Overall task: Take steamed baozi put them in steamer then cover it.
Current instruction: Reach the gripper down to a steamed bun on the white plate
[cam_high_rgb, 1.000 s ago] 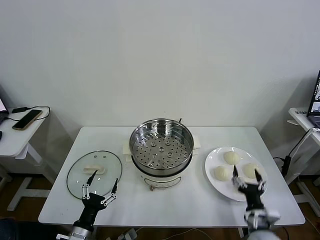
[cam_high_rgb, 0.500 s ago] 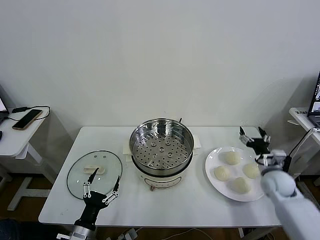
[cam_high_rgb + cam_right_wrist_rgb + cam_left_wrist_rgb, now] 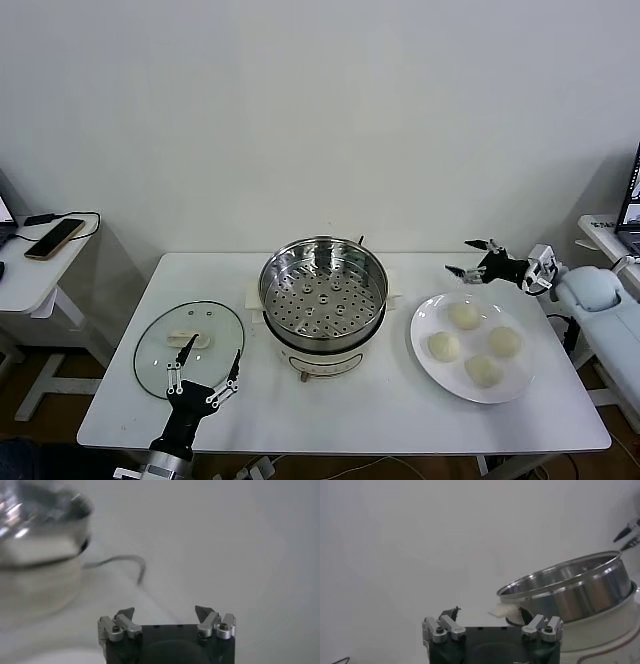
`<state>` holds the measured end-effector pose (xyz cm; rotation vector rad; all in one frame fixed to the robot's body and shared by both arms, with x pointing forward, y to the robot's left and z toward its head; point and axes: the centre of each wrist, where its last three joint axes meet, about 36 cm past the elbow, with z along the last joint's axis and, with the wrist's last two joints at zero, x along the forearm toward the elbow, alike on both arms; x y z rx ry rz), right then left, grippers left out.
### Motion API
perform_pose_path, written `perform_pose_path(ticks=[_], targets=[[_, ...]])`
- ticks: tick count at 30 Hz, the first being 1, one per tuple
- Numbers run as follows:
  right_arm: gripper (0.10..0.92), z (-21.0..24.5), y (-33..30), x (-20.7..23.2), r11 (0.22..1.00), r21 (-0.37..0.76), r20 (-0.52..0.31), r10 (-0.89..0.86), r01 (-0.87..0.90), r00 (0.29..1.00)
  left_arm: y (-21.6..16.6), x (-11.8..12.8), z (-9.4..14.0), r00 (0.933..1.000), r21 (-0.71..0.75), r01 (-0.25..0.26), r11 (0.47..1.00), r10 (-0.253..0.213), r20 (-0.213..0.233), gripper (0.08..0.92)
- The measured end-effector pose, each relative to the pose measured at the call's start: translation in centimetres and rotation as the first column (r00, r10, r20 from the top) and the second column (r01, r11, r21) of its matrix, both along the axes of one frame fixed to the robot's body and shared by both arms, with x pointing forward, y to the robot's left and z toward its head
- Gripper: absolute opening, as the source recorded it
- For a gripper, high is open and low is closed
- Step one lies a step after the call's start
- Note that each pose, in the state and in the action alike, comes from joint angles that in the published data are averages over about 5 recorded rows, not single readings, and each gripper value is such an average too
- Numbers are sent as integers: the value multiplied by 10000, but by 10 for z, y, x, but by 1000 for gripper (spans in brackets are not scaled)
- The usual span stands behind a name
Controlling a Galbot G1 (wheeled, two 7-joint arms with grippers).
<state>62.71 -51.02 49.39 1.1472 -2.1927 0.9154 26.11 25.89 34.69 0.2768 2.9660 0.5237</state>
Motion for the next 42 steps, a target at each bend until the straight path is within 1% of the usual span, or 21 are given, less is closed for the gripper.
perform_pose_path(ticks=[4, 8, 12, 16, 25, 33, 42], targets=[[823, 9, 1, 18, 9876, -1256, -1136, 801, -942, 9903, 0, -1, 2, 10000, -20, -78, 10000, 78, -4, 823], [823, 9, 10, 33, 9624, -2165, -2011, 1205, -1641, 9721, 0, -1, 2, 9999, -10, -142, 9999, 142, -11, 823], [823, 5, 22, 47, 9338, -2837, -2636, 1428, -2181, 9540, 0, -1, 3, 9998, -18, -182, 9998, 182, -12, 823], [823, 0, 35, 58, 9072, -3324, -3031, 1562, -2579, 9401, 0, -2, 5, 9998, -32, -214, 9998, 214, 18, 823], [823, -15, 57, 73, 8582, -4073, -3571, 1652, -3124, 9193, 0, -3, 4, 9996, -45, -263, 9996, 264, 29, 823], [811, -28, 70, 79, 8337, -4412, -3708, 1676, -3320, 9135, 0, -3, 4, 9995, -57, -301, 9995, 301, 54, 823], [652, -32, 75, 80, 8162, -4641, -3657, 1774, -3442, 9137, 1, -2, 6, 9993, -35, -343, 9994, 344, 137, 823]])
